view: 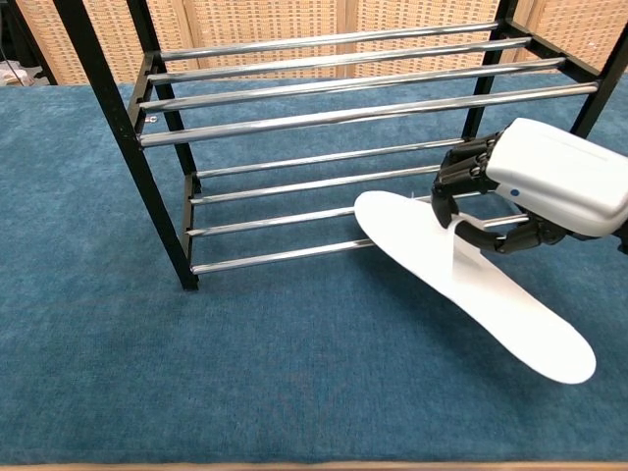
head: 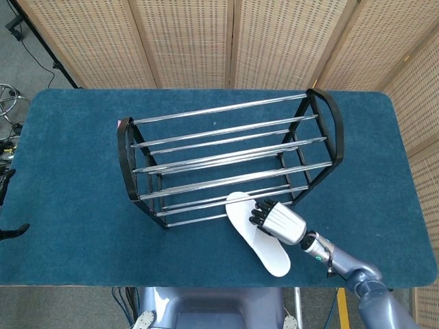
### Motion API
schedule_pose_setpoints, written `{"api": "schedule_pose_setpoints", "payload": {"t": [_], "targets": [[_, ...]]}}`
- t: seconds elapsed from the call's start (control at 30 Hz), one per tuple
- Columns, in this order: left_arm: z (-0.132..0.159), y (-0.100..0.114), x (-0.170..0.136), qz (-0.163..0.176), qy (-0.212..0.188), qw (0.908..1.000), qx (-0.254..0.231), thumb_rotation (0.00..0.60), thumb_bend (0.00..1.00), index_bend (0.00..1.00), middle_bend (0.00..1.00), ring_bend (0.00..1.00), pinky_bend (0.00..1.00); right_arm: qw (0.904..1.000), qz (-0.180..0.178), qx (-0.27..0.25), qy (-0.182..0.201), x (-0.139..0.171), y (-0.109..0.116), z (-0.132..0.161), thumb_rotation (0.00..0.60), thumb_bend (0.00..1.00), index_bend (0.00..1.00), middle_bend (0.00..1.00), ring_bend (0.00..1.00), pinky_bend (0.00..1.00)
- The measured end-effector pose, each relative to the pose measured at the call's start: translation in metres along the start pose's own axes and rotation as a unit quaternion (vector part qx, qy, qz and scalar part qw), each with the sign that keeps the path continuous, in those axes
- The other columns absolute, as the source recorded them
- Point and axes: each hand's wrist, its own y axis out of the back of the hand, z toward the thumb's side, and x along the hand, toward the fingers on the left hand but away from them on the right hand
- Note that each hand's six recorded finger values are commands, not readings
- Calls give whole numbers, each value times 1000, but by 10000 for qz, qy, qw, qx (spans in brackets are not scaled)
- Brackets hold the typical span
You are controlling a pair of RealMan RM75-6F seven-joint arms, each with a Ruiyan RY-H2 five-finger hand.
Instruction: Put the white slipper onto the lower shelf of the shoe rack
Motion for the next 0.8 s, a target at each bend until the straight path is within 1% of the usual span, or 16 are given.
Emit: {"api": "schedule_pose_setpoints", "payload": {"t": [0.23,0.63,0.8], "targets": [[-1,0,1,-12,21,10000,0,600,136,0,0,0,37,9996,74,-153,-237,-10,-5,-9,600,518,595,561,438,565],[-3,2,1,2,36,10000,-42,600,136,0,0,0,37,9986,380,-132,-350,-19,-17,-16,600,518,591,559,438,565],[-4,2,2,2,55,10000,-52,600,135,0,0,0,37,9974,334,-288,-571,-26,-16,-24,600,518,591,559,439,565]]}}
